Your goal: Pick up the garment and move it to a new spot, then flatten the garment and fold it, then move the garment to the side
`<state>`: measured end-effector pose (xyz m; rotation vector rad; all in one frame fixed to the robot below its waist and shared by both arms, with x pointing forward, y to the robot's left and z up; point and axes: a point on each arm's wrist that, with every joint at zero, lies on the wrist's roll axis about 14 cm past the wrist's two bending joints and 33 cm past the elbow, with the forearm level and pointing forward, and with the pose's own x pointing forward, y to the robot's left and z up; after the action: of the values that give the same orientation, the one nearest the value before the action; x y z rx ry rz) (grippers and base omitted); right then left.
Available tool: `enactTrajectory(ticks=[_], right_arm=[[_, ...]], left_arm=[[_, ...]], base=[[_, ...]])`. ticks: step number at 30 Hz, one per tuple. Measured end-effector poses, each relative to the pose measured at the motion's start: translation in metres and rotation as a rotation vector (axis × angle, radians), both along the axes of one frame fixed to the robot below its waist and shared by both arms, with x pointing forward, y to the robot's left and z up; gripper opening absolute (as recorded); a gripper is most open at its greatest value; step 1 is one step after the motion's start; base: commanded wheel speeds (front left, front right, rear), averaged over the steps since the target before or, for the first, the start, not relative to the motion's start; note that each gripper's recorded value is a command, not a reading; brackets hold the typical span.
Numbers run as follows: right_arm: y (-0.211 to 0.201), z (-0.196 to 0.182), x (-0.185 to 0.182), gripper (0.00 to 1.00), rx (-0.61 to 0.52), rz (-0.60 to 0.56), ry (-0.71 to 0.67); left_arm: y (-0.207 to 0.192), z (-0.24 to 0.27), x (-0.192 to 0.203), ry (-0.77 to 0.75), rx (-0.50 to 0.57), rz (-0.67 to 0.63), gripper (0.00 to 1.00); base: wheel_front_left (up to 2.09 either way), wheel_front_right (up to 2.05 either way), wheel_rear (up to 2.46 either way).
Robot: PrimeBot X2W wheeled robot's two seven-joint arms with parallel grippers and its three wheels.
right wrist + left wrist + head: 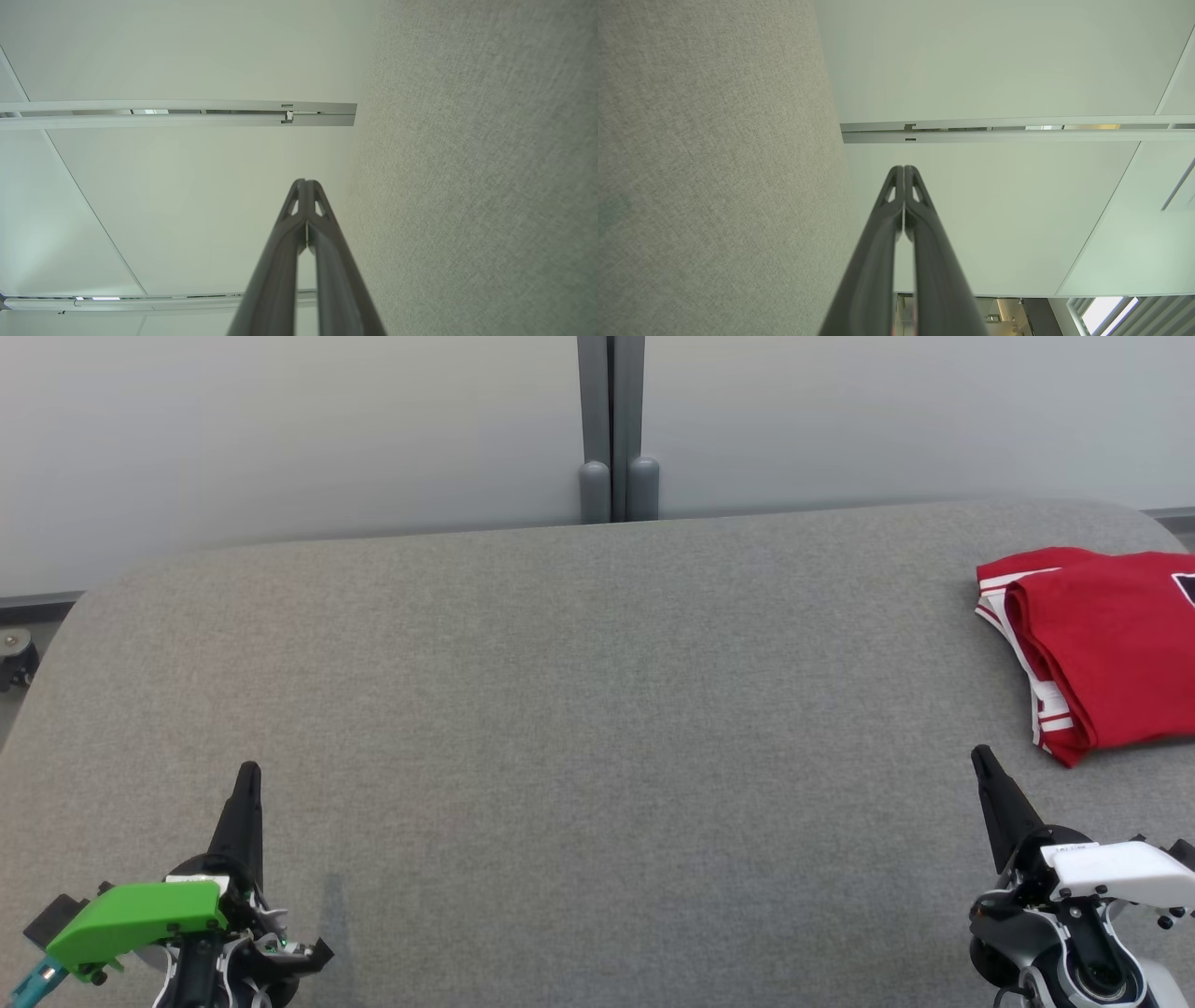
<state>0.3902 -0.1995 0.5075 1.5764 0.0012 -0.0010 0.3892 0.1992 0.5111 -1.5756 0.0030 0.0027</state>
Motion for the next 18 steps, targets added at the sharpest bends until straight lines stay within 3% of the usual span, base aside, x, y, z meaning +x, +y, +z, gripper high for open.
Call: enactTrajectory(ticks=[18], right_arm=[[0.0,0.0,0.0,0.0,0.0,0.0,0.0]], left_arm=[[0.0,0.0,0.0,0.0,0.0,0.0,0.0]], base=[[0.0,0.0,0.0]])
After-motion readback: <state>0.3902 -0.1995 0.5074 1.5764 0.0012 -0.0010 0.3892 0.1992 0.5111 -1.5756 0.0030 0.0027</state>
